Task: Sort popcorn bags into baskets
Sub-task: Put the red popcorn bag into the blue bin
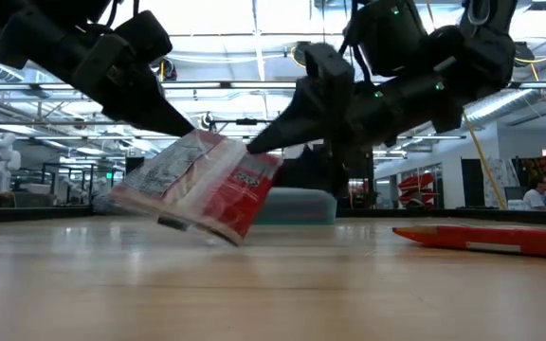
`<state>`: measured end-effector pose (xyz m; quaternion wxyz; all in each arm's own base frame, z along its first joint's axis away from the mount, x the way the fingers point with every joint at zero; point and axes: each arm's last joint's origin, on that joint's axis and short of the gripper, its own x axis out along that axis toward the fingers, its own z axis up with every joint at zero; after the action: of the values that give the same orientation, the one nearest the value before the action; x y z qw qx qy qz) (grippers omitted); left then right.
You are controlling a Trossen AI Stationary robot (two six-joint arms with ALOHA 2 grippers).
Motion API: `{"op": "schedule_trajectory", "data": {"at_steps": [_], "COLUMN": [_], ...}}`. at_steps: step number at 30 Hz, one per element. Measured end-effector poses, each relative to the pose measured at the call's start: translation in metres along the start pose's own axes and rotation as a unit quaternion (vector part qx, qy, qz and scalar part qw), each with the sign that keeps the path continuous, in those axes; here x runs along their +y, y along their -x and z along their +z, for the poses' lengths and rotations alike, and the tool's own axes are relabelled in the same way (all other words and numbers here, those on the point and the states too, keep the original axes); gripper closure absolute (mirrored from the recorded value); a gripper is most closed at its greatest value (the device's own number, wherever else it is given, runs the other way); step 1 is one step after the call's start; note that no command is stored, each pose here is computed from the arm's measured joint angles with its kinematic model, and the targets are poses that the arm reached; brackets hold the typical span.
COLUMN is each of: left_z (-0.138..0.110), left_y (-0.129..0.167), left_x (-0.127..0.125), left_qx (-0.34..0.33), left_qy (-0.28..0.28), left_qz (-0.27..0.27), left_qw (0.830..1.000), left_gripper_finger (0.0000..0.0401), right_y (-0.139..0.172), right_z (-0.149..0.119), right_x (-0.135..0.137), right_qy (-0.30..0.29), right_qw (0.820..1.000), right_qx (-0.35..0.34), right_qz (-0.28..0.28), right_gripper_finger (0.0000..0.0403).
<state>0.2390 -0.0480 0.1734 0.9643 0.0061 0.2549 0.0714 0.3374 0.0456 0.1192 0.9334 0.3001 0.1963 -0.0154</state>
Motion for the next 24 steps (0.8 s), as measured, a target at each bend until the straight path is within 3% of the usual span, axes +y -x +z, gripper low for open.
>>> {"op": "schedule_trajectory", "data": {"at_steps": [5,12,17,20,24], "left_z": [0.004,0.02,0.036,0.04,0.038], "left_y": [0.0,0.01,0.033,0.045,0.053], "left_x": [0.001,0.008,0.019,0.024,0.031], "left_qx": [-0.018,-0.074,-0.121,-0.131,-0.118], "left_qy": [-0.02,-0.023,-0.005,0.023,0.108], "left_qz": [-0.001,0.015,0.024,0.024,0.027], "left_qw": [1.0,0.997,0.992,0.991,0.987], "left_gripper_finger": [0.0401,0.0379,0.0364,0.0357,0.0355], "right_y": [-0.007,0.001,0.018,0.032,0.044], "right_z": [0.001,0.017,0.035,0.045,0.046], "right_x": [0.003,0.004,0.011,0.023,0.04], "right_qy": [0.043,0.126,0.202,0.283,0.406], "right_qw": [0.997,0.989,0.978,0.954,0.897], "right_qx": [-0.035,-0.057,-0.053,-0.083,-0.107], "right_qz": [0.052,0.043,0.004,-0.052,-0.141], "right_gripper_finger": [0.021,0.038,0.0383,0.0391,0.0392]}}
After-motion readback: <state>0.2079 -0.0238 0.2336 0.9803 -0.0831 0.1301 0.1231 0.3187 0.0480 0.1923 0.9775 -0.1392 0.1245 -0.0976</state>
